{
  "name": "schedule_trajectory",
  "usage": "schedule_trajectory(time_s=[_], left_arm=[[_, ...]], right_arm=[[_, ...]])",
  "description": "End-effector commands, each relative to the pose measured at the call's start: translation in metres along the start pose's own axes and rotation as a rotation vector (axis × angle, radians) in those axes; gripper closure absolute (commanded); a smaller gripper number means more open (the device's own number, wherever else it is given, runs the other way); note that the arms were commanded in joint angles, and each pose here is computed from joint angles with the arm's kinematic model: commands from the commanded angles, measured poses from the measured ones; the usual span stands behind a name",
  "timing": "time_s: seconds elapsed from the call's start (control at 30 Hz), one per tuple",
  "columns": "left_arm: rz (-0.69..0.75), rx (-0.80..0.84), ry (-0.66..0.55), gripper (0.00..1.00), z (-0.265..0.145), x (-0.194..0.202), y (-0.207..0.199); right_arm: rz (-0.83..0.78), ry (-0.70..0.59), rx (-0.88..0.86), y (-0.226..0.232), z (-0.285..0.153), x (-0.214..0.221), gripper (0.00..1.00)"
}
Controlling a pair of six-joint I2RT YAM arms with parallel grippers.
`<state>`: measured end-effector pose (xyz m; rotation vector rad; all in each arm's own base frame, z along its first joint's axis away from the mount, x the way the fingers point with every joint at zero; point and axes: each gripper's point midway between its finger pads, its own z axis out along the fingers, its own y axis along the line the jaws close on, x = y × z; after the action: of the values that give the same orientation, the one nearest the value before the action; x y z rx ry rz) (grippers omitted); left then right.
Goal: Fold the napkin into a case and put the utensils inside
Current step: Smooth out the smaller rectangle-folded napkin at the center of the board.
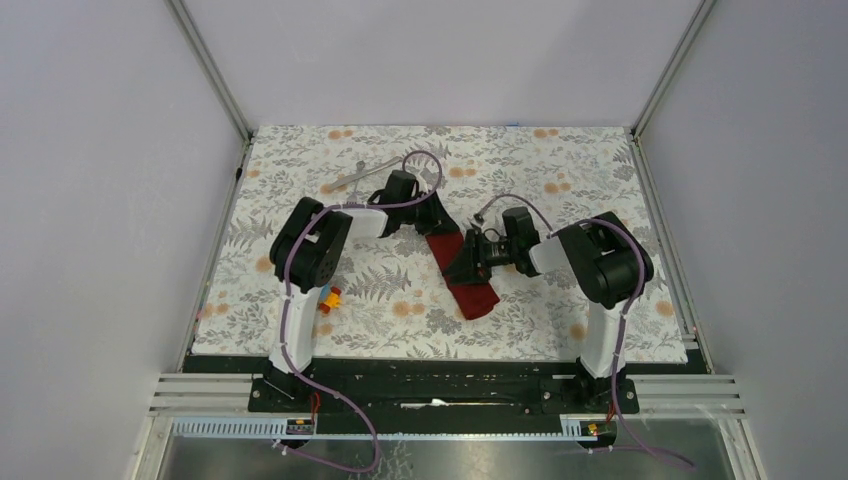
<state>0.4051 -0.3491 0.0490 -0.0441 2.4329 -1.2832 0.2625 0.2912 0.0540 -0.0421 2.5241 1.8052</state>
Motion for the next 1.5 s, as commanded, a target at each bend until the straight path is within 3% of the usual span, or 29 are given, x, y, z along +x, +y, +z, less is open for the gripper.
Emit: schedule_trajectory(time_s=[0.0, 0.1, 0.33, 0.57, 0.73, 0.87, 1.1, 1.17, 1.33, 1.47], left_arm=[[-0.077, -0.098, 0.033, 0.74, 0.018, 0.024, 0.054], [-0.079, -0.135, 0.037, 0.75, 0.019, 0.025, 0.067], [-0.035, -0.154, 0.038, 0.75, 0.012, 0.016, 0.062], [-0.053, -0.153, 0.039, 0.75, 0.012, 0.021, 0.066], [-0.043, -0.160, 0.038, 0.75, 0.010, 0.021, 0.066], [-0.011, -0.108, 0.000, 0.71, -0.001, 0.003, 0.035], [0.096, 0.048, -0.080, 0.49, -0.054, -0.037, -0.068], [0.141, 0.051, -0.145, 0.46, -0.079, -0.049, -0.091], [0.202, 0.028, -0.238, 0.44, -0.141, -0.053, -0.119], [0.189, 0.091, -0.264, 0.42, -0.183, -0.033, -0.132]], right_arm=[[0.003, 0.056, -0.074, -0.005, -0.002, 0.025, 0.43], [0.017, 0.049, -0.058, -0.007, -0.010, 0.040, 0.43], [-0.128, 0.038, -0.013, 0.036, -0.028, 0.040, 0.36], [0.033, 0.048, 0.087, -0.037, -0.021, 0.072, 0.39], [-0.018, 0.005, 0.267, -0.046, -0.034, 0.068, 0.38], [-0.108, -0.034, 0.340, -0.018, -0.049, 0.052, 0.36], [-0.267, -0.067, 0.624, -0.002, -0.060, 0.056, 0.34], [-0.299, -0.062, 0.618, 0.011, -0.040, 0.065, 0.40], [-0.295, -0.081, 0.660, 0.010, 0.008, 0.073, 0.66], [-0.254, -0.128, 0.755, -0.010, 0.017, 0.065, 0.70]])
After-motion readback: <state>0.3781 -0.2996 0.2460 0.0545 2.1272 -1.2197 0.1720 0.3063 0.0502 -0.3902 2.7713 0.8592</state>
